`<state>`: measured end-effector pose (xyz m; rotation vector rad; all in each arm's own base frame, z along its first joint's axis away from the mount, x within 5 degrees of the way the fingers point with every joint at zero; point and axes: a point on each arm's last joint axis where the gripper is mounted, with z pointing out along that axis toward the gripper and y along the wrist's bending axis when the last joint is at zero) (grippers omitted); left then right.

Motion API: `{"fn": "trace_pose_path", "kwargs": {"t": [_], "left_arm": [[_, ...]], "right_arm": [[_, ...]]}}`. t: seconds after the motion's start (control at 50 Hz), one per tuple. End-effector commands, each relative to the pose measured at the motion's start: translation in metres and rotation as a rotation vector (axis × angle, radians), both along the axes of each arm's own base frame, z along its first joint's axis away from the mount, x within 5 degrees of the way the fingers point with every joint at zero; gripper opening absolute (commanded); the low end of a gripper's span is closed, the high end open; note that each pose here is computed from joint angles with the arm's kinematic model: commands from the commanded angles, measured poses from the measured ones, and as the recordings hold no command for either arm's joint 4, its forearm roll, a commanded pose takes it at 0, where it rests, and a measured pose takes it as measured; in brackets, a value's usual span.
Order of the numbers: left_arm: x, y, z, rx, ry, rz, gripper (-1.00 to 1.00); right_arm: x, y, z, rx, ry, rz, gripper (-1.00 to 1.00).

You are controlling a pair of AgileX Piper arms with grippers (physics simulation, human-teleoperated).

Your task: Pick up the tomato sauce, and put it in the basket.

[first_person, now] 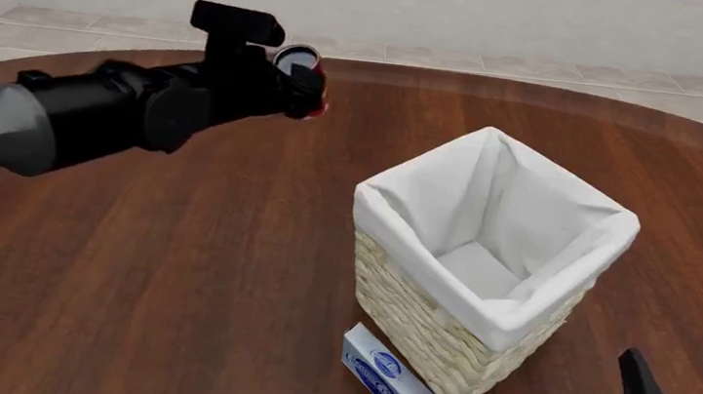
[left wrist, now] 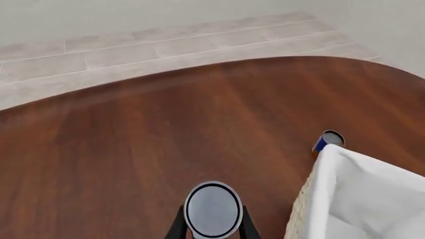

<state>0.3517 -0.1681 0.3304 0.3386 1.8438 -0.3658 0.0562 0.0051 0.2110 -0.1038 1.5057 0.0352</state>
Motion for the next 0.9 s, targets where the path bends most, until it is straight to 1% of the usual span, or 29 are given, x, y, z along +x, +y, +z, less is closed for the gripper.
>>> {"fn": "trace_pose_path", "kwargs": {"t": [0.02, 0.24, 0.26, 0.38, 0.62, 0.76, 0.9], "left_arm": [[-0.014, -0.026, 0.015, 0.009, -0.027, -0.082, -1.00], [-0.020, -0.053, 0.020, 0.012, -0.033, -0.150, -1.00], [-0.022, -0.059, 0.022, 0.013, -0.035, -0.164, -1.00], [-0.025, -0.070, 0.023, 0.013, -0.033, -0.192, -1.00], [-0.039, -0.102, 0.027, 0.012, -0.033, -0.274, -1.00], [-0.045, -0.113, 0.029, 0.012, -0.033, -0.303, -1.00], [-0.057, -0.126, 0.032, 0.015, -0.032, -0.347, -1.00]], "right_arm": [[0.000, 0.000, 0.000, 0.001, 0.000, 0.002, 1.00], [0.000, 0.000, 0.000, 0.006, -0.001, 0.006, 1.00], [0.000, 0.000, 0.000, 0.007, -0.001, 0.006, 1.00], [0.000, 0.000, 0.000, 0.010, -0.003, 0.003, 1.00], [0.000, 0.001, 0.000, -0.003, 0.000, 0.017, 1.00], [0.000, 0.001, 0.000, -0.004, 0.000, 0.018, 1.00], [0.000, 0.001, 0.000, -0.007, 0.000, 0.021, 1.00]]}}
